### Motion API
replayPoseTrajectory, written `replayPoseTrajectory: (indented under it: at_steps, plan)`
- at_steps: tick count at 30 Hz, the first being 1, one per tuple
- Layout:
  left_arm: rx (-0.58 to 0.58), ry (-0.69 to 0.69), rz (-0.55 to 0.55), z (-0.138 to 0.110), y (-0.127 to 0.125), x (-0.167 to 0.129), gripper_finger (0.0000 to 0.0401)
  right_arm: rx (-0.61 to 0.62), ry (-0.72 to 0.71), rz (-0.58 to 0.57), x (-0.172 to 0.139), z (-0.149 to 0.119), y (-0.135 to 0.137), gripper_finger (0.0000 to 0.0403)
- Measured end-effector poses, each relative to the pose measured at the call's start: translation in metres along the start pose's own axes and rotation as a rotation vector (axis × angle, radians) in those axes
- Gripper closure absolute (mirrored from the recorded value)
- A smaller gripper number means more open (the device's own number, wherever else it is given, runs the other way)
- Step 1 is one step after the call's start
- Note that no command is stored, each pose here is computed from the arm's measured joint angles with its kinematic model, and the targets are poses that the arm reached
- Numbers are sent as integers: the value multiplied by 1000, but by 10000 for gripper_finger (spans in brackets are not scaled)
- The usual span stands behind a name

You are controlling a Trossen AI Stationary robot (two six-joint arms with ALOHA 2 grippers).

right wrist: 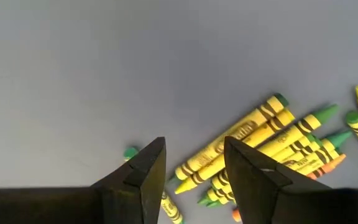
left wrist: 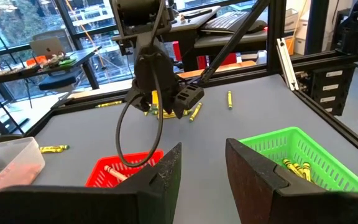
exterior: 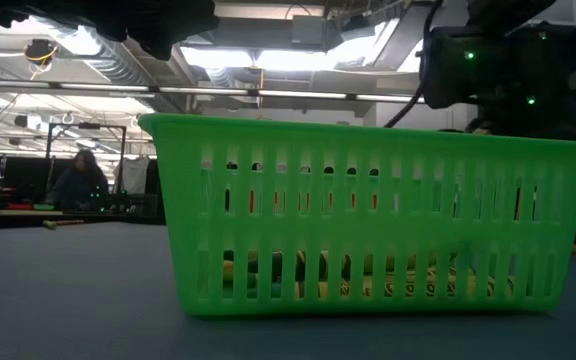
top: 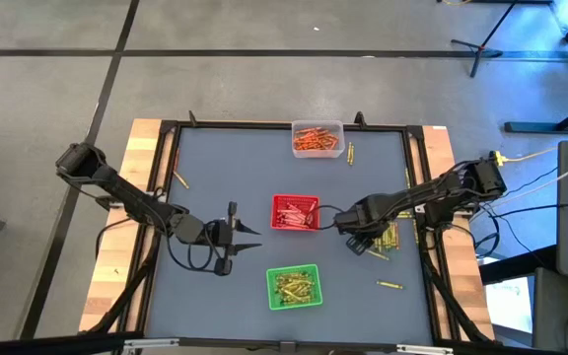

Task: Sort crayons
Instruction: Put the green crayon into the green bin

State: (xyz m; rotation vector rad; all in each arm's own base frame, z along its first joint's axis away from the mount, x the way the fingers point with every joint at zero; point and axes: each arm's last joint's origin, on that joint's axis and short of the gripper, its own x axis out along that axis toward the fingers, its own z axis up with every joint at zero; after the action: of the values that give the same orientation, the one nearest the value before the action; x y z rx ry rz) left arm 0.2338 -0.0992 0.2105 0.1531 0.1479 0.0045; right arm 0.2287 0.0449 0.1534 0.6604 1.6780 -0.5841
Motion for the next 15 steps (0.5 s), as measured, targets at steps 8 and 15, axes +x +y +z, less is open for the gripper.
replayPoseTrajectory:
  at_steps: [8, 15]
  plan:
    - [0, 0, 0, 0, 0, 0, 291, 25, -24, -37, 3, 0, -3, 243]
    - [0, 1, 0, 0, 0, 0, 291, 47, -23, -38, 19, -3, -11, 243]
